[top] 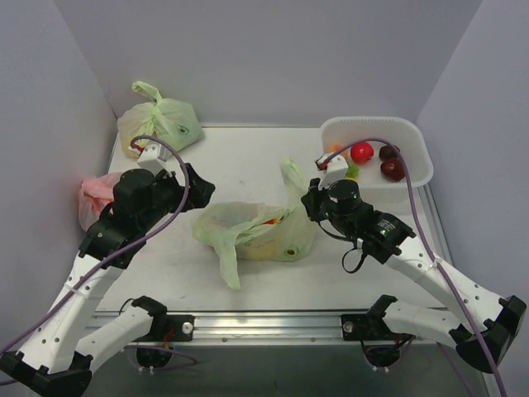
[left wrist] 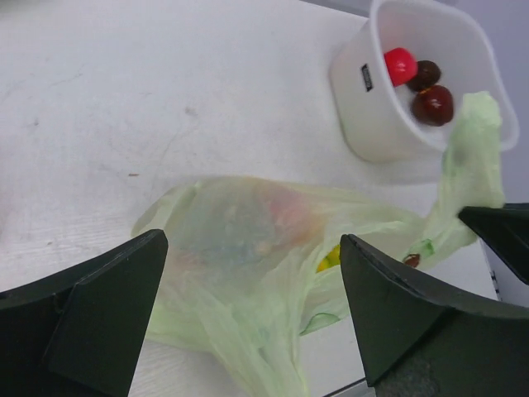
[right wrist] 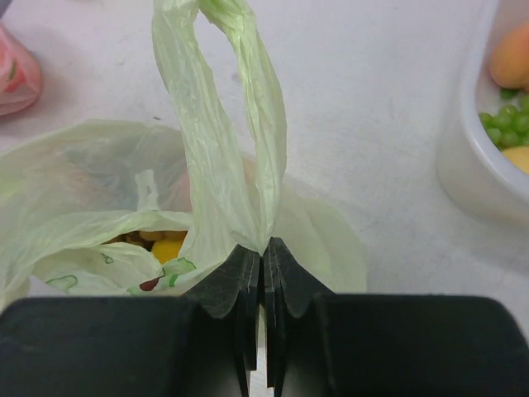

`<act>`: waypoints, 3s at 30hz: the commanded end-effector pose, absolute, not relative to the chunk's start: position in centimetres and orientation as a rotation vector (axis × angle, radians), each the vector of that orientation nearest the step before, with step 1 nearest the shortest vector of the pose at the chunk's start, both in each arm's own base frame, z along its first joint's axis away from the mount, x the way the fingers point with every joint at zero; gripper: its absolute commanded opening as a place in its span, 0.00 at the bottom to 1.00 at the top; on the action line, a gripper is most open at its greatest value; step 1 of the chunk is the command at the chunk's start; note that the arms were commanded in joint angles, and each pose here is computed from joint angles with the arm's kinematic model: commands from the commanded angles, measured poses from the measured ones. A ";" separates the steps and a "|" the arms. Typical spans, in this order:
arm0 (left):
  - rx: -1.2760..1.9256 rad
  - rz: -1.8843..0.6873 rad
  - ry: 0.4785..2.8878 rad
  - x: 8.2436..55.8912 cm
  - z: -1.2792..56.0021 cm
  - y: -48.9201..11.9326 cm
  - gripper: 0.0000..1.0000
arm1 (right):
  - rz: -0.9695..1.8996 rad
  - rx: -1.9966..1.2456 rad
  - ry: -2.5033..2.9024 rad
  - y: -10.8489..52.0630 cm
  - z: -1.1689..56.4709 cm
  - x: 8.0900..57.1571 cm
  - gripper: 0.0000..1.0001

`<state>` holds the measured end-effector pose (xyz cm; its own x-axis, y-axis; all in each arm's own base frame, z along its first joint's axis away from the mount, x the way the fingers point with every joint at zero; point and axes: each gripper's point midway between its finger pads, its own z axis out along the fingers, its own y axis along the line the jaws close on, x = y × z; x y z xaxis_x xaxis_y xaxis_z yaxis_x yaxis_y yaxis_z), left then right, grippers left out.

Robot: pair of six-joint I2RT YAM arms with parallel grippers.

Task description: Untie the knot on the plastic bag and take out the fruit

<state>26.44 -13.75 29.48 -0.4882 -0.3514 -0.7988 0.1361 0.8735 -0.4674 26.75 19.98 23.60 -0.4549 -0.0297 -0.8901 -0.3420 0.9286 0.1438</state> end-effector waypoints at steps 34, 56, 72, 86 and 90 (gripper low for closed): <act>0.285 -0.122 2.250 27.6 15.4 -23.1 0.97 | 0.518 -0.512 1.757 21.7 28.9 22.9 0.02; 0.187 -0.539 1.938 31.2 23.8 -16.1 0.00 | 0.250 -0.030 1.884 15.0 27.8 29.2 0.50; 0.166 -0.604 1.874 29.2 24.8 -15.4 0.00 | 0.344 -0.509 1.830 29.9 33.4 26.1 0.58; -0.011 -0.432 1.889 30.1 24.2 -11.9 0.00 | 0.373 -0.665 2.191 33.2 13.7 21.8 0.56; -0.102 -0.350 1.929 30.5 23.3 -10.2 0.00 | 0.449 -0.871 2.344 31.2 9.3 14.9 0.56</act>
<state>29.59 -12.37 22.50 -0.4149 -0.1905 -0.8897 0.2123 0.9306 -0.2983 19.79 31.28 9.21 -0.5690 -0.4506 -0.6879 -0.6113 0.7913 -0.0126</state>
